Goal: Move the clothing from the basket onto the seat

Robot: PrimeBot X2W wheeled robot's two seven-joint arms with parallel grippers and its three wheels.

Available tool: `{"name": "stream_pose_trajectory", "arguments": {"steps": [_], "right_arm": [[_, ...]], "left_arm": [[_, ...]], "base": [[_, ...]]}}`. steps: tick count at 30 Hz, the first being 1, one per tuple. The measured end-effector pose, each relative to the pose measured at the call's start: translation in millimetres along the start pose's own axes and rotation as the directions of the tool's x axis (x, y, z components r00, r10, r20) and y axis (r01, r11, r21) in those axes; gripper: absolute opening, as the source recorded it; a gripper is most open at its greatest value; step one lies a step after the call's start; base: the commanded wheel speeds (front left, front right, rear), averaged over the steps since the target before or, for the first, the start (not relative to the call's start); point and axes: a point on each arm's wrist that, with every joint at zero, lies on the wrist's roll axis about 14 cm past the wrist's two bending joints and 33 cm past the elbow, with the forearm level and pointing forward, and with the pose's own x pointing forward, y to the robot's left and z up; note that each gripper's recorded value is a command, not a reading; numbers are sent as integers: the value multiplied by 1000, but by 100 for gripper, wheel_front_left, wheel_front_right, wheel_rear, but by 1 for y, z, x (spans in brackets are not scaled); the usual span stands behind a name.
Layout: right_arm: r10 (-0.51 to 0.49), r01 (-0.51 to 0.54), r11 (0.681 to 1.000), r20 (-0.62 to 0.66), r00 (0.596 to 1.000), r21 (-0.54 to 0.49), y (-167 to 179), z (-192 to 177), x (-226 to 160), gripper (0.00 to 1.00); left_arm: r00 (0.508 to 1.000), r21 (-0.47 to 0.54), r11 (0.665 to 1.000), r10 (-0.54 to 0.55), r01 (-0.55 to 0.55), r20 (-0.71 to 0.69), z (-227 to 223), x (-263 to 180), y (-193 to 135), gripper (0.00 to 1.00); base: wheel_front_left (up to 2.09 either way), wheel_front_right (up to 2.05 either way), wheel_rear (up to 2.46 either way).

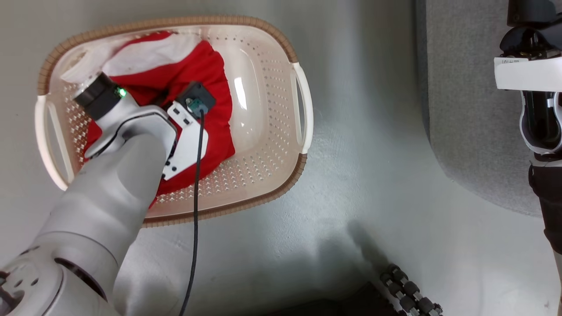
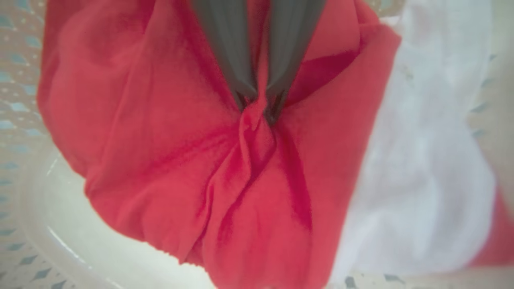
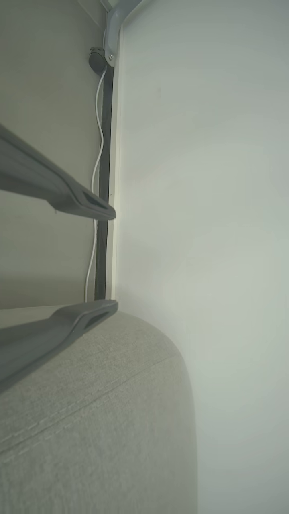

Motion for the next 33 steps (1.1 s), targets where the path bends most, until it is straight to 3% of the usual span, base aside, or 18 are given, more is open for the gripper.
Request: {"name": "stream_pose_trajectory", "arguments": {"steps": [13, 26, 33], "right_arm": [[23, -23, 1000, 75, 997, 1, 15, 53, -8, 100], [56, -56, 998, 111, 992, 2, 39, 97, -38, 100], [75, -77, 997, 129, 989, 5, 55, 119, -63, 100]], "left_arm": [[984, -124, 992, 51, -30, 171, 30, -55, 4, 0], [935, -329, 941, 184, -79, 304, 57, -128, 12, 0], [848, -434, 897, 297, -90, 438, 100, -185, 16, 0]], "base": [[0, 0, 0], [0, 0, 0], [0, 0, 0]]}}
